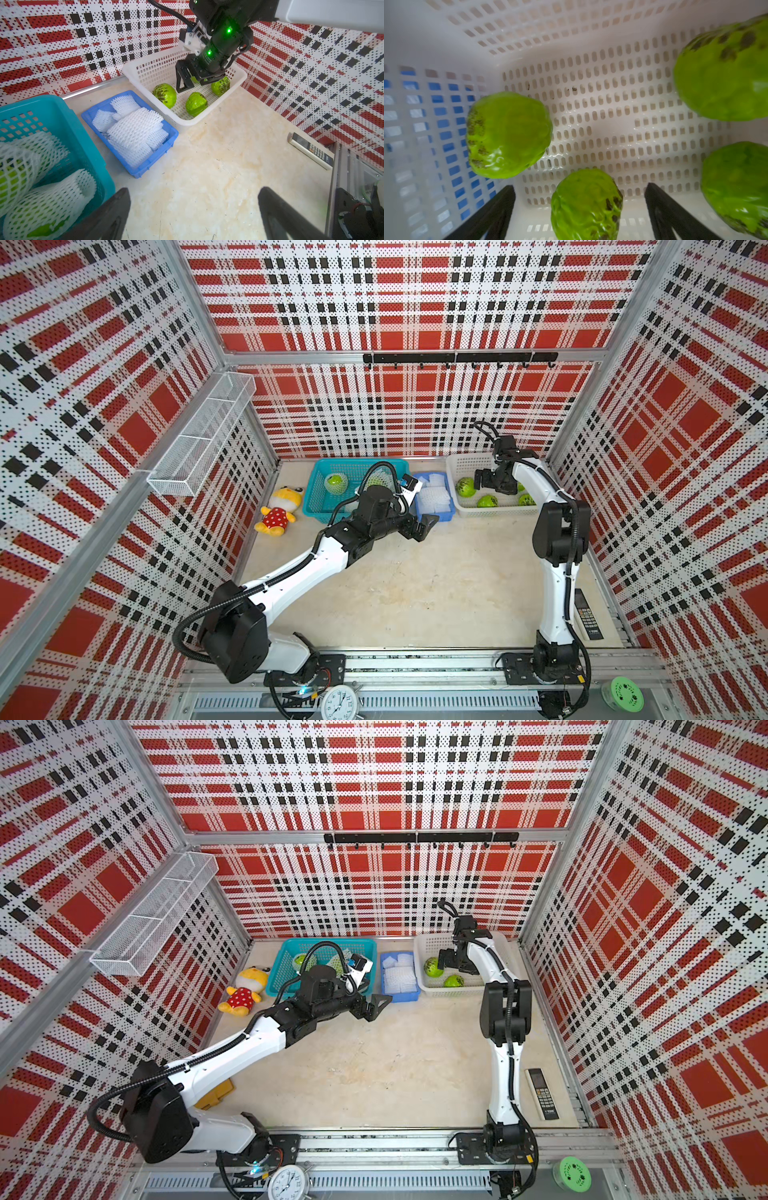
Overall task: Sleeve custard apples in foam nets
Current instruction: Pick up the custard apple from the basket, then place the custard apple at the center of the board.
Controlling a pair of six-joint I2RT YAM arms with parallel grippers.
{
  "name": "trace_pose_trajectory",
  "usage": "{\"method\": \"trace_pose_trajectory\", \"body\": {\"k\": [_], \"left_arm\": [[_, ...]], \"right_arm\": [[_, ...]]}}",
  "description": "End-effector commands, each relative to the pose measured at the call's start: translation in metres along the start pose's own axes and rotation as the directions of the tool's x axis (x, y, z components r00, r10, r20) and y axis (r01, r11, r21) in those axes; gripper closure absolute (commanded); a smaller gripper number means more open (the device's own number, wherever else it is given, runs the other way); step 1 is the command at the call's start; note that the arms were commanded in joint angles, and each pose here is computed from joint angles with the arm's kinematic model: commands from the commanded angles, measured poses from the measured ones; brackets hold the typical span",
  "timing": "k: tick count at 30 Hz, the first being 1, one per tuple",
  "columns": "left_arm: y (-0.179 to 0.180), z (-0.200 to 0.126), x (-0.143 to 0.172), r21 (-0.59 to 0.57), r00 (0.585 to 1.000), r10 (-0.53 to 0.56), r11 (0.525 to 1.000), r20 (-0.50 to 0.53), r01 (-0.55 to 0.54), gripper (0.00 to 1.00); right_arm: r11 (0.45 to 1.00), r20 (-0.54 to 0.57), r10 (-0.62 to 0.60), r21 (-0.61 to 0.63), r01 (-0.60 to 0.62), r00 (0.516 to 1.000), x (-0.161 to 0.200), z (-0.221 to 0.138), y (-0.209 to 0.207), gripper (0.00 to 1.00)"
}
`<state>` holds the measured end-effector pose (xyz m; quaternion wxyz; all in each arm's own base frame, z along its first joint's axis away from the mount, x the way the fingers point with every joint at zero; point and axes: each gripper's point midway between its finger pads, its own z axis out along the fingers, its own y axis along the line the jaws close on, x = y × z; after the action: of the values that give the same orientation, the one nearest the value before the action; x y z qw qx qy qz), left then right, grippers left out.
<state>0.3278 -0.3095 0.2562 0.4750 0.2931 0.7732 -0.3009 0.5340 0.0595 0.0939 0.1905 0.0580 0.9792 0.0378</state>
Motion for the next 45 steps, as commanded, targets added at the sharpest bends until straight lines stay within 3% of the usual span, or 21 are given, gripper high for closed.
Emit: {"method": "trace_pose_trajectory", "body": {"k": [1, 10, 19, 23, 28, 34, 38, 41, 45], "left_arm": [[-0.003, -0.001, -0.021, 0.009, 0.998, 0.008, 1.0, 0.055, -0.008, 0.03], [-0.005, -0.009, -0.023, -0.002, 0.998, 0.021, 1.0, 0.066, -0.021, 0.02], [-0.013, -0.018, -0.025, -0.007, 0.997, 0.02, 1.0, 0.071, -0.02, 0.01], [-0.021, -0.019, -0.028, -0.008, 0.997, 0.03, 1.0, 0.066, -0.03, 0.02], [-0.029, -0.024, -0.034, -0.025, 0.996, 0.041, 0.999, 0.085, -0.039, 0.02], [-0.025, -0.043, -0.048, -0.075, 0.99, 0.03, 0.997, 0.139, -0.019, 0.01], [-0.022, -0.067, -0.056, -0.085, 0.985, 0.012, 0.996, 0.17, 0.003, 0.0], [-0.019, -0.088, -0.055, -0.088, 0.985, -0.022, 0.995, 0.171, 0.037, 0.0], [-0.012, -0.118, -0.038, -0.087, 0.982, -0.082, 0.991, 0.168, 0.097, 0.0]], "right_arm": [[1.0, -0.05, -0.012, -0.016, 0.012, 0.999, 0.014, 0.01, 0.003, 0.0], [1.0, -0.087, -0.005, -0.021, 0.003, 0.996, 0.036, 0.021, 0.001, 0.03], [1.0, -0.012, 0.009, -0.004, -0.009, 1.0, 0.032, 0.01, -0.003, 0.28], [1.0, 0.057, -0.001, 0.0, 0.001, 0.998, 0.025, -0.011, -0.005, 0.32], [0.998, 0.234, -0.014, -0.053, 0.027, 0.972, 0.007, -0.067, 0.002, 0.37], [0.983, 0.434, -0.049, -0.138, 0.12, 0.899, -0.003, -0.15, 0.026, 0.4], [0.944, 0.533, -0.131, -0.191, 0.27, 0.836, 0.016, -0.2, 0.063, 0.41], [0.88, 0.604, -0.193, -0.243, 0.409, 0.773, 0.049, -0.226, 0.099, 0.42], [0.739, 0.707, -0.236, -0.314, 0.595, 0.666, 0.113, -0.244, 0.142, 0.43]]}}
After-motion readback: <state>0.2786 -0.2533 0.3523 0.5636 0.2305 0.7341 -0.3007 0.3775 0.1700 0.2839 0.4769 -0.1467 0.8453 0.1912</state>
